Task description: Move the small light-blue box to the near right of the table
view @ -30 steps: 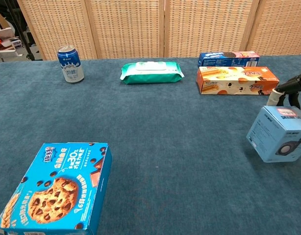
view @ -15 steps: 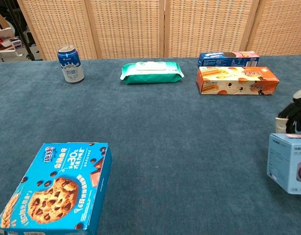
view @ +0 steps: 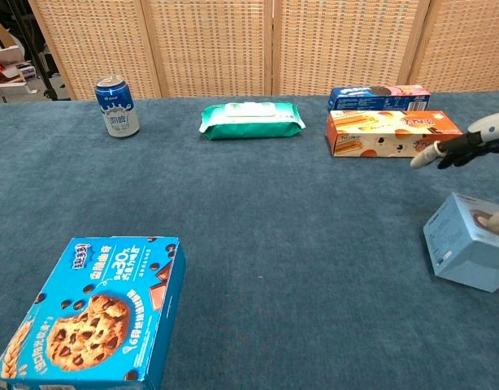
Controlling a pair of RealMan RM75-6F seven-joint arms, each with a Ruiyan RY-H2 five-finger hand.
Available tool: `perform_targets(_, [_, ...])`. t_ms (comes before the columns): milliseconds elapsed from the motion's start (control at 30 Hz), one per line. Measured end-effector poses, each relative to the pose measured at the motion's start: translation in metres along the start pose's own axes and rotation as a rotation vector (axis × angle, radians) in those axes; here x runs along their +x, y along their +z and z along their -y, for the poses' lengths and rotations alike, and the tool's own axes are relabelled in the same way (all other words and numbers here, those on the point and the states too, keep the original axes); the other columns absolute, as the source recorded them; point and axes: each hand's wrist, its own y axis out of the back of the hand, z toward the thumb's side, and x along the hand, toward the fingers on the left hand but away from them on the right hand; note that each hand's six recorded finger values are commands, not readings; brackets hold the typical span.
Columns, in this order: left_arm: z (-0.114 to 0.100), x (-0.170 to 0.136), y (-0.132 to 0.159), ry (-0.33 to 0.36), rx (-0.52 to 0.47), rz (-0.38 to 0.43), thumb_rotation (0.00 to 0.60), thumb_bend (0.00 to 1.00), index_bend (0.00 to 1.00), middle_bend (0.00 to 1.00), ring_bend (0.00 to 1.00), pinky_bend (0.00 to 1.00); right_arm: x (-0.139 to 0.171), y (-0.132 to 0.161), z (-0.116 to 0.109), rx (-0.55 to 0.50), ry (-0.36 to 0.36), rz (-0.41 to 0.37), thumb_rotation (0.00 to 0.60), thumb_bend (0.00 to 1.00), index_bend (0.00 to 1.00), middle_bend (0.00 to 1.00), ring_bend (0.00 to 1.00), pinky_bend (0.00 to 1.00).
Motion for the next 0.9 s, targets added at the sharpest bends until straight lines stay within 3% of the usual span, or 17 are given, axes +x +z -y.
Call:
perform_targets(167, [-0.001, -0.001, 0.0, 0.002, -0.006, 0.0, 0.6, 0.0, 0.0, 0.0, 0.0, 0.0, 0.011, 0.0, -0.006, 0.03, -0.151, -0.054, 0.6, 0.0, 0.0, 0.0, 0.0, 0.01])
perform_targets(267, [-0.002, -0.001, -0.001, 0.003, -0.007, 0.001, 0.6, 0.0, 0.0, 0.0, 0.0, 0.0, 0.021, 0.0, -0.001, 0.071, -0.202, -0.075, 0.6, 0.0, 0.0, 0.0, 0.0, 0.01])
perform_targets(467, [-0.002, -0.003, -0.001, 0.003, -0.011, 0.004, 0.6, 0.0, 0.0, 0.0, 0.0, 0.0, 0.038, -0.01, 0.025, 0.145, -0.187, -0.058, 0.6, 0.0, 0.0, 0.0, 0.0, 0.01])
perform_targets(767, [-0.002, -0.003, 0.001, 0.003, -0.009, 0.011, 0.6, 0.0, 0.0, 0.0, 0.0, 0.0, 0.045, -0.018, 0.065, 0.12, -0.195, 0.003, 0.6, 0.0, 0.0, 0.0, 0.0, 0.01])
perform_targets(900, [-0.003, -0.003, 0.0, 0.005, -0.012, 0.007, 0.6, 0.0, 0.0, 0.0, 0.0, 0.0, 0.039, -0.022, 0.071, 0.104, -0.205, 0.022, 0.6, 0.0, 0.0, 0.0, 0.0, 0.01])
